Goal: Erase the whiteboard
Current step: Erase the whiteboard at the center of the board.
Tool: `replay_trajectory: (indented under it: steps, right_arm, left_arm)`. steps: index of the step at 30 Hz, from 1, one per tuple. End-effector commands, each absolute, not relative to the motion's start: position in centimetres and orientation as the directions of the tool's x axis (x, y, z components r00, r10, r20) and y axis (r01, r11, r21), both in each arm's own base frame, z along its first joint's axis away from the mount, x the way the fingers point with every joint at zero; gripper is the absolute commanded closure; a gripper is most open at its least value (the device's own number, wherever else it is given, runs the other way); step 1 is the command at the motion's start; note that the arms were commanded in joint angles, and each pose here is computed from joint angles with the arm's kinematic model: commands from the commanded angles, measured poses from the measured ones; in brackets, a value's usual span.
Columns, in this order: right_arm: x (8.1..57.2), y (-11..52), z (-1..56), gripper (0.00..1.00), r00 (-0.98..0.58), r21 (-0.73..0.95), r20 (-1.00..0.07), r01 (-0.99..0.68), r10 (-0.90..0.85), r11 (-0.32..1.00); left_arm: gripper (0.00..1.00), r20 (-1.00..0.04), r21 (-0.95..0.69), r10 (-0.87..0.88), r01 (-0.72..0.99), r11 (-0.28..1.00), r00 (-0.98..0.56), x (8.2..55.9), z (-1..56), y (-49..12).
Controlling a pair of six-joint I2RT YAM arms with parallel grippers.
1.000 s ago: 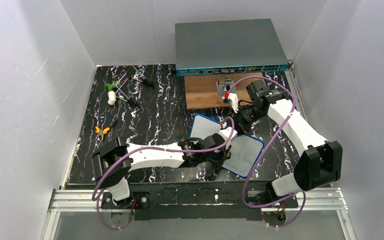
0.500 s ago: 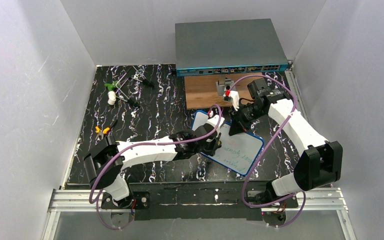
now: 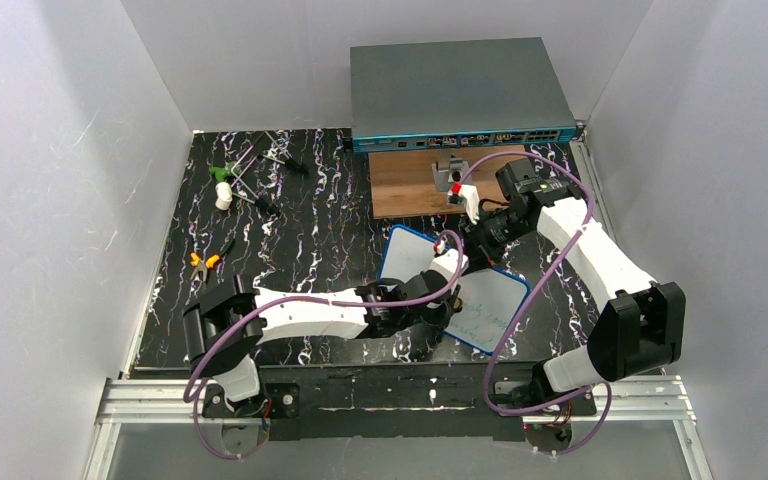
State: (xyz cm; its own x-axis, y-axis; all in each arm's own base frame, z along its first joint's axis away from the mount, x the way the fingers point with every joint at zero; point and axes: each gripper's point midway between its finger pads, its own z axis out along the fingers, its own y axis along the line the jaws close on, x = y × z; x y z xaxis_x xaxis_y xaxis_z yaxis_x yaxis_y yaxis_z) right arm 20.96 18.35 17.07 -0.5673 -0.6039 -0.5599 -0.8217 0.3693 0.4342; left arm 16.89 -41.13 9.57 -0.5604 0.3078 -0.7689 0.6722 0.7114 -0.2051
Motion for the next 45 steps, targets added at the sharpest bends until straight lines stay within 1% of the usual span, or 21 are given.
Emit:
replay_trajectory:
  steps: [1,5,9,11,14,20,24,27,32,39,43,45]
  right_arm:
    - [19.7,19.1,18.7,0.99,-0.564,0.476,-0.595,-0.821,-0.573,0.315]
    - [19.7,19.0,18.7,0.99,-0.563,0.474,-0.598,-0.822,-0.57,0.315]
    - [19.8,19.1,18.7,0.99,-0.565,0.476,-0.597,-0.821,-0.57,0.314]
    - [19.8,19.1,18.7,0.99,-0.565,0.476,-0.597,-0.821,-0.57,0.315]
    - [19.8,19.0,18.7,0.99,-0.566,0.478,-0.595,-0.82,-0.57,0.316]
    - [19.9,19.1,18.6,0.99,-0.572,0.486,-0.593,-0.816,-0.567,0.314]
    - [20.0,19.3,18.9,0.99,-0.569,0.489,-0.598,-0.817,-0.564,0.306]
    - [19.9,19.3,19.0,0.99,-0.569,0.492,-0.607,-0.817,-0.555,0.301]
    - [20.4,19.3,19.3,0.99,-0.592,0.509,-0.624,-0.803,-0.51,0.31]
    - [20.2,19.7,19.5,0.99,-0.609,0.547,-0.636,-0.789,-0.474,0.279]
    - [20.0,20.0,19.7,0.99,-0.613,0.566,-0.641,-0.784,-0.462,0.255]
    - [19.9,20.1,19.5,0.99,-0.616,0.574,-0.639,-0.781,-0.461,0.247]
  left_arm:
    - [1.0,-0.777,-0.139,0.245,0.537,0.832,-0.58,20.5,9.1,-38.2]
    - [1.0,-0.774,-0.151,0.164,0.43,0.89,-0.611,22.4,9.0,-34.9]
    - [1.0,-0.776,-0.166,0.136,0.408,0.898,-0.616,22.8,9.2,-34.0]
    - [1.0,-0.779,-0.179,0.153,0.449,0.875,-0.608,21.9,9.7,-35.3]
    - [1.0,-0.804,-0.217,0.178,0.559,0.8,-0.567,19.4,10.6,-39.5]
    - [1.0,-0.811,-0.256,0.174,0.606,0.753,-0.559,18.6,11.1,-43.0]
    - [1.0,-0.839,-0.21,0.205,0.646,0.734,-0.505,17.6,11.7,-44.5]
    - [1.0,-0.849,-0.173,0.205,0.624,0.762,-0.486,18.2,11.4,-43.7]
    - [1.0,-0.886,-0.075,0.202,0.56,0.825,-0.416,20.5,12.7,-41.3]
    - [1.0,-0.865,-0.006,0.197,0.404,0.915,-0.461,23.6,10.2,-35.7]
    - [1.0,-0.871,0.012,0.185,0.358,0.934,-0.455,24.0,9.9,-33.5]
    - [1.0,-0.882,0.007,0.178,0.366,0.931,-0.436,23.9,10.3,-33.1]
